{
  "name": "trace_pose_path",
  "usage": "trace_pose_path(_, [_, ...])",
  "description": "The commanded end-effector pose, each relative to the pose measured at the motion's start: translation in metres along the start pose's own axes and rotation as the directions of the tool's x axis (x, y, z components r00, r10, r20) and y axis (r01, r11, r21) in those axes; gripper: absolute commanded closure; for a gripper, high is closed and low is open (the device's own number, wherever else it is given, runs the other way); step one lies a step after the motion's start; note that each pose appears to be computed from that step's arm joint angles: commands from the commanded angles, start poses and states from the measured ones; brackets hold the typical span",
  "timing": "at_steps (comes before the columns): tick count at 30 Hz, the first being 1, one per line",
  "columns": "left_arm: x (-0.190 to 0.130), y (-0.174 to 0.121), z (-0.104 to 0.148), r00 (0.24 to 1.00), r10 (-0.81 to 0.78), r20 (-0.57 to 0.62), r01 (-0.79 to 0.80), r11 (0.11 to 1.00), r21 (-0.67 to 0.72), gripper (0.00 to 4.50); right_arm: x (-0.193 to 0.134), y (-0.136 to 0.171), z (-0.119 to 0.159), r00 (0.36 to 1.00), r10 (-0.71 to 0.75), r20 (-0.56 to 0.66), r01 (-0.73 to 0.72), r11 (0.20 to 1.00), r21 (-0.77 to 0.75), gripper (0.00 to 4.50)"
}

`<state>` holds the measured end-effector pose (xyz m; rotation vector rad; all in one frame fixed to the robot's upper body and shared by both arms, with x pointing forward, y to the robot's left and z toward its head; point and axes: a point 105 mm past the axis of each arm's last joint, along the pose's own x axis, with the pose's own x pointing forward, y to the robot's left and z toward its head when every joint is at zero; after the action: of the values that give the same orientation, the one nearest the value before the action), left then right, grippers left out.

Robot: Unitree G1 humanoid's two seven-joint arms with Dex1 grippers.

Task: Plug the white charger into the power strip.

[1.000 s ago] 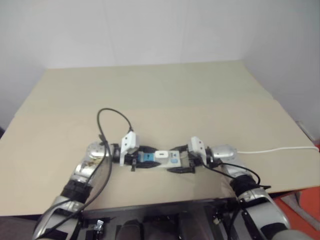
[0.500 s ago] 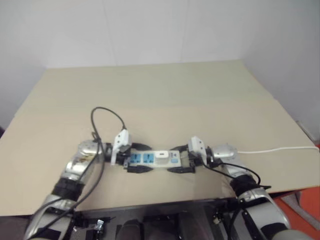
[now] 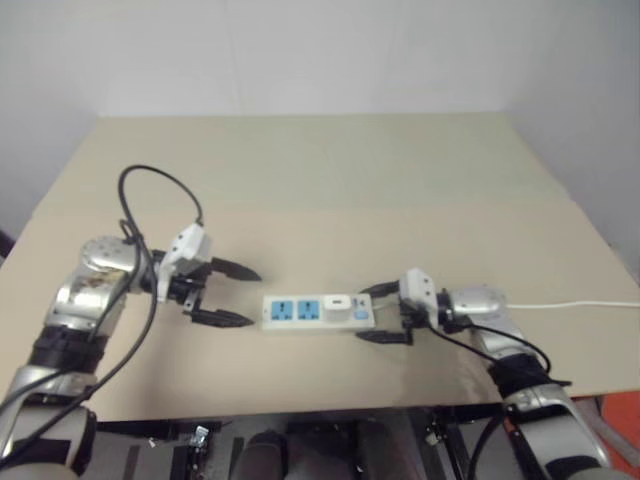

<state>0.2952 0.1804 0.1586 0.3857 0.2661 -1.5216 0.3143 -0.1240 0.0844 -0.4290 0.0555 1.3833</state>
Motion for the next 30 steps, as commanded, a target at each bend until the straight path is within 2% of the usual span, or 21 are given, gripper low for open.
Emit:
trace_pose_path(1, [-0.01, 0.0, 0.006, 1.0, 0.016, 0.003, -0.016, 0.999, 0.046, 0.0, -0.023, -0.004, 0.023, 0.997, -0.07, 0.039, 0.073, 0.996, -0.058, 0.03])
trace_pose_path(9, [-0.038, 0.0, 0.006, 0.994, 0.1, -0.031, -0.098, 0.993, 0.069, 0.0, -0.089, 0.005, 0.041, 0.98, -0.197, -0.027, 0.194, 0.978, -0.082, 0.03])
trace_pose_path(15, [-0.062, -0.01, 0.005, 0.985, 0.152, -0.084, -0.148, 0.988, 0.053, 0.0, -0.12, 0.008, 0.048, 0.959, -0.279, -0.06, 0.274, 0.958, -0.081, 0.03])
trace_pose_path(20, [-0.069, -0.009, 0.012, 0.971, 0.225, -0.081, -0.216, 0.971, 0.103, 0.0, -0.13, 0.006, 0.053, 0.936, -0.346, -0.064, 0.341, 0.937, -0.08, 0.03])
trace_pose_path(30, [-0.059, -0.013, 0.015, 0.974, 0.218, -0.057, -0.212, 0.972, 0.098, 0.0, -0.128, 0.008, 0.054, 0.937, -0.338, -0.088, 0.333, 0.94, -0.074, 0.03])
